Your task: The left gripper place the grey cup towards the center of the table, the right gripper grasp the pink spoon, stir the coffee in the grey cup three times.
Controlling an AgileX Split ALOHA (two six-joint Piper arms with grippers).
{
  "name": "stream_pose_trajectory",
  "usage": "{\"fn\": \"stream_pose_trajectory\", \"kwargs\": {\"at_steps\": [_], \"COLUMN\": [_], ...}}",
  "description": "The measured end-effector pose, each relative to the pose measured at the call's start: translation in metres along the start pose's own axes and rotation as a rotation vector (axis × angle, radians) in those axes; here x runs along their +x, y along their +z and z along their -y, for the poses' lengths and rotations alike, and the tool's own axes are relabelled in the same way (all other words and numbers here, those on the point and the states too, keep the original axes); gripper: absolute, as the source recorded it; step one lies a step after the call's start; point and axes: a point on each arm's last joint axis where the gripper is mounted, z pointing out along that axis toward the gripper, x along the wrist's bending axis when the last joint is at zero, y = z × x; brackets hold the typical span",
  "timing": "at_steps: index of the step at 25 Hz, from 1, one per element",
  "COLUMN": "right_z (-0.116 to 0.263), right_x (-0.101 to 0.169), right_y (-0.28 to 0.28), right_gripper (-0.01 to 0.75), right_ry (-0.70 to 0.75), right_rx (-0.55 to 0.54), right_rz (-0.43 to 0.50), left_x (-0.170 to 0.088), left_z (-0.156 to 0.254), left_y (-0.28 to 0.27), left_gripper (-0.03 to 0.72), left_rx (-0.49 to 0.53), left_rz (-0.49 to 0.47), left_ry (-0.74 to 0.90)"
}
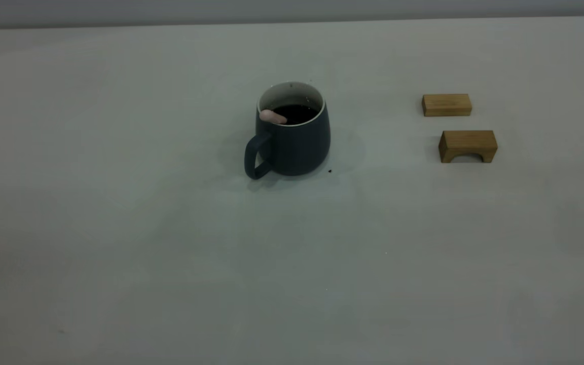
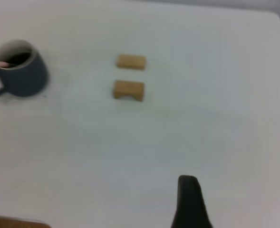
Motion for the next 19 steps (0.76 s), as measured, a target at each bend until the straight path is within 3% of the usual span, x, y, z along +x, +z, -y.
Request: {"fn": "stream_pose_trajectory", "kwargs": {"at_steps": [4, 19], "right_z": [0.011, 0.009], "right_x": [0.001, 0.001], "right_y": [0.018, 0.019], "right_gripper": [0.568, 0.568], "right_ry": [0.031, 0.033], "right_rx": [0.048, 0.032], "right_rz": [0.047, 0.050], "left_x": [0.000, 0.000], "left_z": [0.000, 0.000], "left_y": [0.000, 0.000], "left_gripper": [0.528, 0.528], "left_rx": [0.000, 0.000], "left_rz": [0.000, 0.000], "left_ry": [0.000, 0.000]}}
